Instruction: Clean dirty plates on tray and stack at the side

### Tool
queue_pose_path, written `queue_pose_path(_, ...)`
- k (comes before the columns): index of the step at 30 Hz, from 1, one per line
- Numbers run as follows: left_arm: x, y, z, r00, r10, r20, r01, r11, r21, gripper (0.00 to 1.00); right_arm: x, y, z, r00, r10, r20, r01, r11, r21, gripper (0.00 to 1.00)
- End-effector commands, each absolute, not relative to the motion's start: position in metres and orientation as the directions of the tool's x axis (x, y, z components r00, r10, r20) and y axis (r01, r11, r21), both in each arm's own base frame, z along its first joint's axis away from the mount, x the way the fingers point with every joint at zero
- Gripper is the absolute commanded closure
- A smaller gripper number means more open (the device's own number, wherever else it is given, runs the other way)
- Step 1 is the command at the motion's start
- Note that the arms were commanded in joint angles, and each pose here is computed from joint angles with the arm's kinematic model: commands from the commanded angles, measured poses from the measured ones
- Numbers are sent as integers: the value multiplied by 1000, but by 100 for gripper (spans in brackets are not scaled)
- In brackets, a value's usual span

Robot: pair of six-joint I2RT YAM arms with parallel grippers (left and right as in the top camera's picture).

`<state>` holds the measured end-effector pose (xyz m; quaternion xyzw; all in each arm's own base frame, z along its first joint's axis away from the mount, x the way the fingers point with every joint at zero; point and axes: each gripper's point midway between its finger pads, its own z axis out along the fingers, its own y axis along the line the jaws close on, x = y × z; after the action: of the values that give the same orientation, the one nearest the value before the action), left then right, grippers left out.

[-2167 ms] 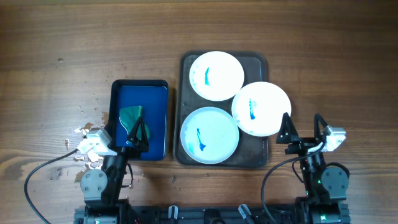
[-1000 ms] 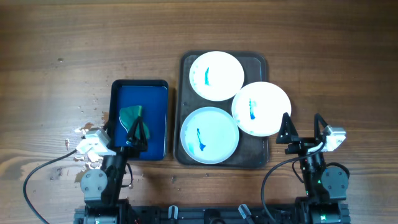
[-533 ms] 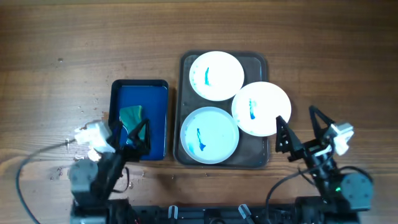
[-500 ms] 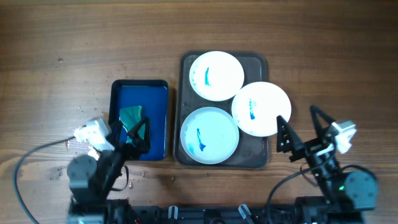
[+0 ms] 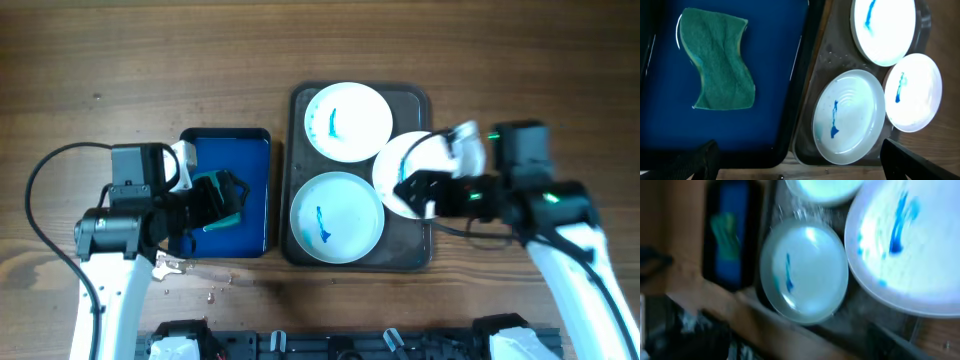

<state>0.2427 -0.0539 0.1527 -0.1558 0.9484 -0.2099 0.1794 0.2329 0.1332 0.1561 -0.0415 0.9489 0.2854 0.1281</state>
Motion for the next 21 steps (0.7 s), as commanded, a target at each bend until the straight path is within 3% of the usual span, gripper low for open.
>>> queue_pose_path(1, 246, -48, 154, -882, -362, -302, -218, 881, -420, 0, 216, 136, 100, -981, -138, -136, -181, 903, 391, 33)
queue_pose_path(2, 246, -48, 154, -882, -362, -302, -218, 881, -420, 0, 210, 145, 86, -979, -177, -105, -204, 898, 390, 35)
queue_pose_path(4, 246, -48, 154, -882, -362, -302, -218, 881, -420, 0, 205, 163, 55, -976, -205, -70, -216, 898, 383, 64)
queue_pose_path(12, 248, -47, 154, -879, -362, -311, -217, 883, -416, 0, 240, 144, -9, -993, -36, -112, -54, 986, 159, 74)
queue_pose_path(15, 249, -41, 152, -874, -366, -320, -232, 892, -388, 0, 250, 156, -10, -986, -67, -150, -97, 974, 205, 94)
queue_pose_path(16, 249, -39, 151, -872, -368, -324, -239, 896, -375, 0, 253, 157, -10, -986, -56, -160, -89, 973, 211, 96)
queue_pose_path(18, 249, -37, 146, -870, -394, -298, -274, 887, -373, 7, 257, 159, -9, -984, -38, -174, -76, 972, 220, 96)
queue_pose_path(20, 249, -25, 129, -848, -464, -258, -380, 870, -314, 35, 259, 160, -8, -984, -24, -178, -65, 972, 226, 96)
queue_pose_path(21, 248, -13, 117, -834, -494, -246, -437, 864, -251, 39, 259, 161, -8, -983, -24, -182, -66, 972, 227, 96)
